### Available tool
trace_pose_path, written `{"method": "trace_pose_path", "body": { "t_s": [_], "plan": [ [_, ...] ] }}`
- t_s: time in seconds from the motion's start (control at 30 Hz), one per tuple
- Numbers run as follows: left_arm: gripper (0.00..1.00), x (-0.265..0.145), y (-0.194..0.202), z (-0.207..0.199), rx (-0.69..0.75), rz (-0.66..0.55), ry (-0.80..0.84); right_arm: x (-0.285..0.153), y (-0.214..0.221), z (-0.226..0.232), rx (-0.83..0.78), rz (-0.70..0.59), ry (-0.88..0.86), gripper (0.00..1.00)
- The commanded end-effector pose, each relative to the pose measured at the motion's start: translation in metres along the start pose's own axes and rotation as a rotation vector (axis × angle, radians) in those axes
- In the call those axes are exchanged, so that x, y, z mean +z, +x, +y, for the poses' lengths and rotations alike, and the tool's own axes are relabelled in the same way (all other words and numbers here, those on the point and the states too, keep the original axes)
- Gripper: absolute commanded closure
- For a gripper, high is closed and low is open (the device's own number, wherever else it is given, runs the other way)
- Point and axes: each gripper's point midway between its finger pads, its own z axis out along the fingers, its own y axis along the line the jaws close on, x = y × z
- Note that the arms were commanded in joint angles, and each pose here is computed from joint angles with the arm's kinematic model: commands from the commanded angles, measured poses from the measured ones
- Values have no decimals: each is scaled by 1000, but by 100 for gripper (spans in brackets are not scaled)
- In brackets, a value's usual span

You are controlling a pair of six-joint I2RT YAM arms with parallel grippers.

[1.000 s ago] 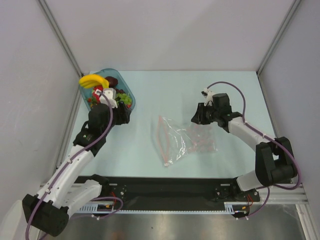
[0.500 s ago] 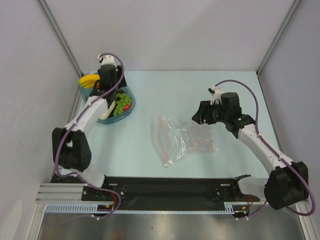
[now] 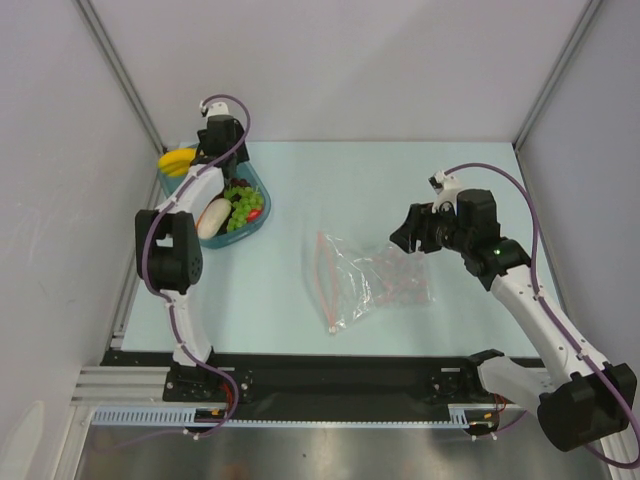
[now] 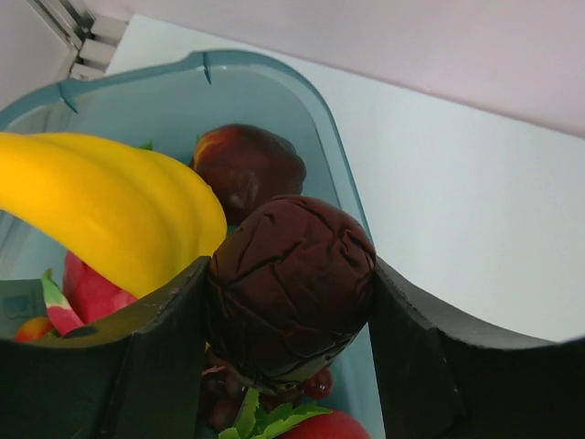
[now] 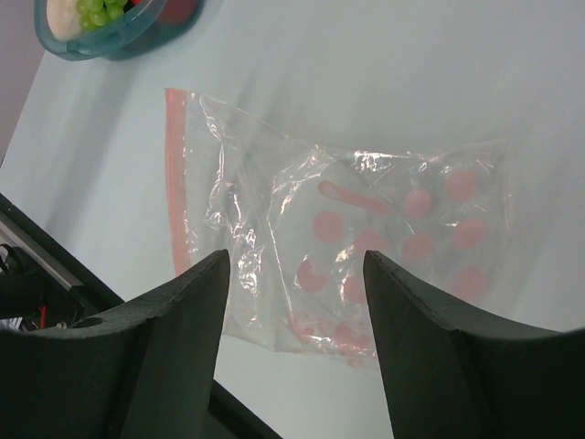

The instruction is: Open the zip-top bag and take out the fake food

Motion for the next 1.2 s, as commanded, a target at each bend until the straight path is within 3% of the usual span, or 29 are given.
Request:
{"method": "trace_pose_path", "body": {
  "t_s": [0.0, 0.1, 0.13, 0.17, 0.23, 0.6, 0.77, 0.93, 1.17],
  "plan": [
    [38, 4, -10, 2, 19, -11, -8, -10, -19, 6, -35, -49, -3, 34],
    [29, 12, 2, 3, 21, 27, 11, -10, -19, 6, -32, -50, -2, 33],
    [15, 14, 3, 5, 17, 31, 11, -10, -18, 6, -32, -48, -1, 32],
    [8, 15, 5, 5, 18, 36, 13, -10, -18, 5, -31, -46, 2, 31],
    [0, 15, 6, 8, 30, 32, 8, -10, -16, 4, -33, -44, 9, 29],
    [0, -13, -4, 14, 60, 12, 31, -20, -21, -8, -32, -76, 82, 26],
    [0, -59, -15, 12, 36, -18, 103, -20, -23, -19, -20, -97, 119, 18],
    [0, -99, -5, 11, 39, -1, 156, -17, -29, -37, 9, -142, 172, 1],
    [0, -166, -1, 7, 50, -25, 237, -17, -42, -59, 41, -212, 208, 0]
  ]
}}
